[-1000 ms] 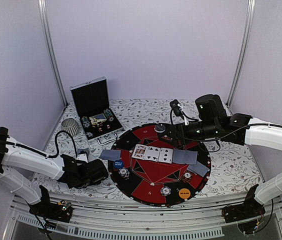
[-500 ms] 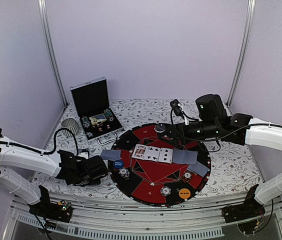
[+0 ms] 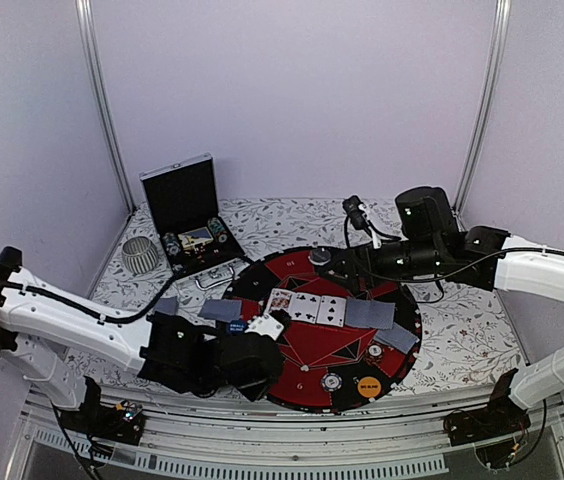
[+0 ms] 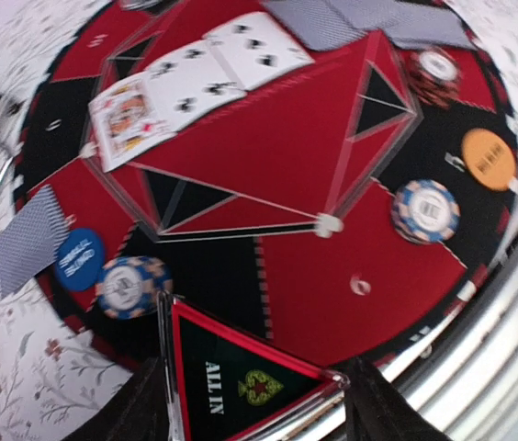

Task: Distribute texas hold em gaming equipment
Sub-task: Place the all-in button in the small blind area.

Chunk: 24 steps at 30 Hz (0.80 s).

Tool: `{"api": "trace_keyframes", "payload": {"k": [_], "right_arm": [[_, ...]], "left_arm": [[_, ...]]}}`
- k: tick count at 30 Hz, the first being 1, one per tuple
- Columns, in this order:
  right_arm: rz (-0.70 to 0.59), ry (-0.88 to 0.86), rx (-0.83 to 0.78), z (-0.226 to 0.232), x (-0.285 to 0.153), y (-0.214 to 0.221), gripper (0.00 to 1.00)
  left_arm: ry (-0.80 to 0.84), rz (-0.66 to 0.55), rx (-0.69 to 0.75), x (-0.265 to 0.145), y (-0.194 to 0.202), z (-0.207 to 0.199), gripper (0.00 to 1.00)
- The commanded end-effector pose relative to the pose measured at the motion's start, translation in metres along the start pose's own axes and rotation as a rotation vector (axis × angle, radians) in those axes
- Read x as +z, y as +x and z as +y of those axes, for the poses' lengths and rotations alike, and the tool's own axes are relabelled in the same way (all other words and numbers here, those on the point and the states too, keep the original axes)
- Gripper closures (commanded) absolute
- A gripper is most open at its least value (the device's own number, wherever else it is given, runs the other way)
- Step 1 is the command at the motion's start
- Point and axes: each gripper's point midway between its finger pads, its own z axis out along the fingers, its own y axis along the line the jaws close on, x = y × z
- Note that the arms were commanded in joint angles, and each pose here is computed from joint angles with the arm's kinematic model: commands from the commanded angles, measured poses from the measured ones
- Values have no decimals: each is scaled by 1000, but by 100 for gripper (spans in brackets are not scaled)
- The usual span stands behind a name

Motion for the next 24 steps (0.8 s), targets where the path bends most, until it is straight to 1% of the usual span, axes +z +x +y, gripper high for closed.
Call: {"api": "trace_keyframes", "payload": {"k": [1, 4, 9, 13, 18, 20, 22, 23, 24], "right_arm": [[-68, 9, -37, 8, -21, -19, 29], [-77, 30, -31, 2, -27, -18, 29], [-93, 37, -22, 0, -34, -19, 28], [-87, 34, -19, 0, -34, -18, 28], [-86, 38, -17, -1, -34, -17, 28], [-88, 37, -19, -1, -34, -18, 28], [-88, 38, -18, -1, -34, -18, 28], [-88, 38, -18, -1, -34, -18, 28], [-90, 40, -19, -1, -34, -19, 27]], "left_arm": [[170, 9, 301, 13, 8, -56, 45], [210, 61, 319, 26, 21, -63, 45], [180, 137, 268, 59, 35, -43, 47], [178, 161, 263, 68, 40, -45, 46], [143, 214, 189, 81, 48, -26, 45], [132, 220, 179, 83, 49, -23, 41], [129, 219, 170, 82, 48, -22, 31], [137, 217, 168, 81, 48, -23, 24], [146, 210, 162, 79, 45, -24, 19]]}}
